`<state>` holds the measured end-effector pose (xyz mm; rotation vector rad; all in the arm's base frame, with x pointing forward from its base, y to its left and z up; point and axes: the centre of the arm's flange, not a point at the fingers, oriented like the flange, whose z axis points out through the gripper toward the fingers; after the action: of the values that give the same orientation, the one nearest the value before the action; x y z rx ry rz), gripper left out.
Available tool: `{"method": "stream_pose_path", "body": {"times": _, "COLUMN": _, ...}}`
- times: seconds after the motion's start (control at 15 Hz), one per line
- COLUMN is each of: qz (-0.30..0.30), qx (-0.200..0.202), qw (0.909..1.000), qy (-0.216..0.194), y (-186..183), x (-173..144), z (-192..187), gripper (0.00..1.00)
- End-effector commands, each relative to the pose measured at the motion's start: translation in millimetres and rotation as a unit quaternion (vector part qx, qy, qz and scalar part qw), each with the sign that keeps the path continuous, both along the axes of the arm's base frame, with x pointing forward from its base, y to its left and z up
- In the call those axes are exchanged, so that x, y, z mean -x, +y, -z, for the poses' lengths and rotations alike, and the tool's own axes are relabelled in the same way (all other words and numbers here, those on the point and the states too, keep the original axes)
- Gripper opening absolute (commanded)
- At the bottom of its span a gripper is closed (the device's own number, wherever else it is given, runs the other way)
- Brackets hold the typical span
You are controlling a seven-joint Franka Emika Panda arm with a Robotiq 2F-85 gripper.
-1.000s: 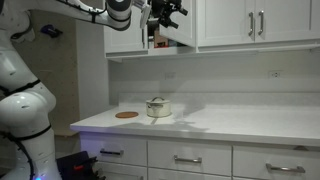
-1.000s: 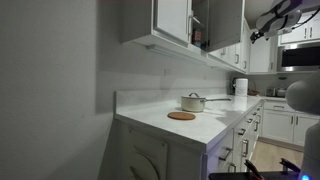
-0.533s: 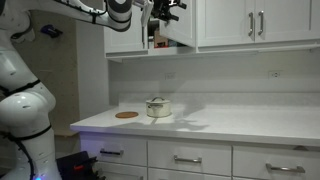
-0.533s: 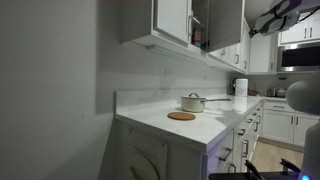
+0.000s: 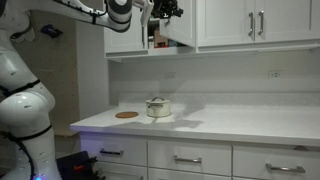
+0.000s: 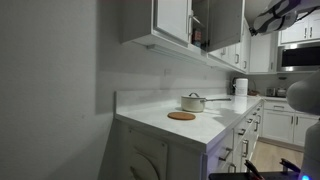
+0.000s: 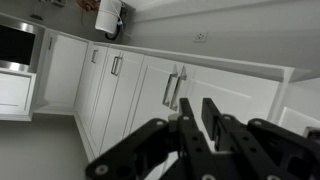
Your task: Close the open upper cabinet door
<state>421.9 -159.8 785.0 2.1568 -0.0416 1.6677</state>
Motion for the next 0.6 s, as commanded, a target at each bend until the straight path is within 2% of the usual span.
{"method": "stream_pose_path", "body": {"times": 0.0, "qz": -0.029, "qx": 0.017, "qw": 0.9992, "qy": -0.021, "y": 3.8, "x": -1.2, "z": -2.3, "gripper": 0.00}}
{"method": "stream_pose_path", "body": {"times": 0.2, "qz": -0.046, "qx": 0.024, "qw": 0.9982, "qy": -0.028, "y": 10.5, "x": -3.8, "z": -3.8, "gripper": 0.00}}
{"method": "stream_pose_path", "body": {"times": 0.53, "qz": -0.106, "qx": 0.010, "qw": 0.9938, "qy": -0.030, "y": 10.8, "x": -2.8, "z": -7.2, "gripper": 0.00}}
